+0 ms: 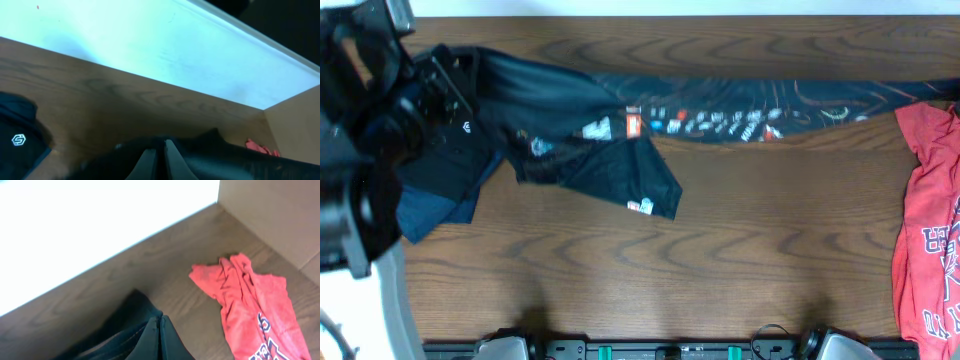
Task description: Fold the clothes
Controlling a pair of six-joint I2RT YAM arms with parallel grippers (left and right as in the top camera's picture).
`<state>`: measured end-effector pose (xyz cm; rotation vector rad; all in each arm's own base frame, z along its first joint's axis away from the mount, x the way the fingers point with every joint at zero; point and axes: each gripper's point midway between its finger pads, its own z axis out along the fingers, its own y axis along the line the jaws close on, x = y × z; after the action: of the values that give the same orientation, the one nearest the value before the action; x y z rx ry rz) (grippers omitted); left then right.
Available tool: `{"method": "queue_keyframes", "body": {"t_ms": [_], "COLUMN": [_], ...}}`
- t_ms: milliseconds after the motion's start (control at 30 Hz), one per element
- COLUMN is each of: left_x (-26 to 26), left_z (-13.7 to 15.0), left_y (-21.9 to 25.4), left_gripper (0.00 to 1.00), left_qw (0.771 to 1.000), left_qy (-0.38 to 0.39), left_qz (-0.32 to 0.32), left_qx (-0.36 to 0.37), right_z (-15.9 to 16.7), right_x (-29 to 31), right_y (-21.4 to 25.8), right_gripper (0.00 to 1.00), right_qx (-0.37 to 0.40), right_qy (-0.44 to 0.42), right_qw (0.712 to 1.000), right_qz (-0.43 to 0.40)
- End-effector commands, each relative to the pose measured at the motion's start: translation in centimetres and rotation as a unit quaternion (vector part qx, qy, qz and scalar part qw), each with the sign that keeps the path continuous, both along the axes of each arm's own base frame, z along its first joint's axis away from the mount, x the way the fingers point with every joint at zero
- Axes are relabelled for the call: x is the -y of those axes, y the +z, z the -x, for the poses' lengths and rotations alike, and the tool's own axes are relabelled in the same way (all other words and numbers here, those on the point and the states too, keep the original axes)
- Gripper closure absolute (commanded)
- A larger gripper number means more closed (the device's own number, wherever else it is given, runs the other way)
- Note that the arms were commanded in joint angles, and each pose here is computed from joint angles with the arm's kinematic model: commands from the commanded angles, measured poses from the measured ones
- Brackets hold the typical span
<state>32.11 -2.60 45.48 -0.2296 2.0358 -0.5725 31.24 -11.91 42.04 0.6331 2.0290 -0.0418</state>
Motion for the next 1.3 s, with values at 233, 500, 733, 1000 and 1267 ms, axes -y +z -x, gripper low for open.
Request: {"method": "queue_keyframes", "body": {"t_ms": [233,500,733,1000,1267], "left_x": [0.4,1.9,-0.1,-2.6,2.0], "left_z": [-1.8,-13.5,-23.8,-21.9,-16.9], "left_y": [-2.6,-9.1,-8.1,7.8,5.3], "left_gripper": [0.94,0.94,0.94,0.94,0.94], "left_qw": [0.999,0.995,0.996,0.957,0.976], "left_qy": [-0.027,-0.070,-0.030,0.002,-0.131], "left_qz": [-0.027,-0.042,-0.017,0.039,0.074], "left_qx": [-0.037,-0.053,0.082,0.288,0.160], "right_z": [-3.4,-14.8,-22.0,-18.2,-15.1], "right_x": [-1.2,-2.2,-0.4,2.1,2.7], "right_y": [-2.2,-8.6,-7.0,8.5,4.4], "right_gripper": [0.99,0.99,0.99,0.99,0.99], "right_qx": [-0.023,-0.047,0.084,0.244,0.114], "right_qy": [0.063,0.135,0.076,0.055,0.038], "right_qw": [0.997,0.990,0.992,0.968,0.993], "right_qz": [-0.027,-0.009,-0.058,0.003,0.022]}}
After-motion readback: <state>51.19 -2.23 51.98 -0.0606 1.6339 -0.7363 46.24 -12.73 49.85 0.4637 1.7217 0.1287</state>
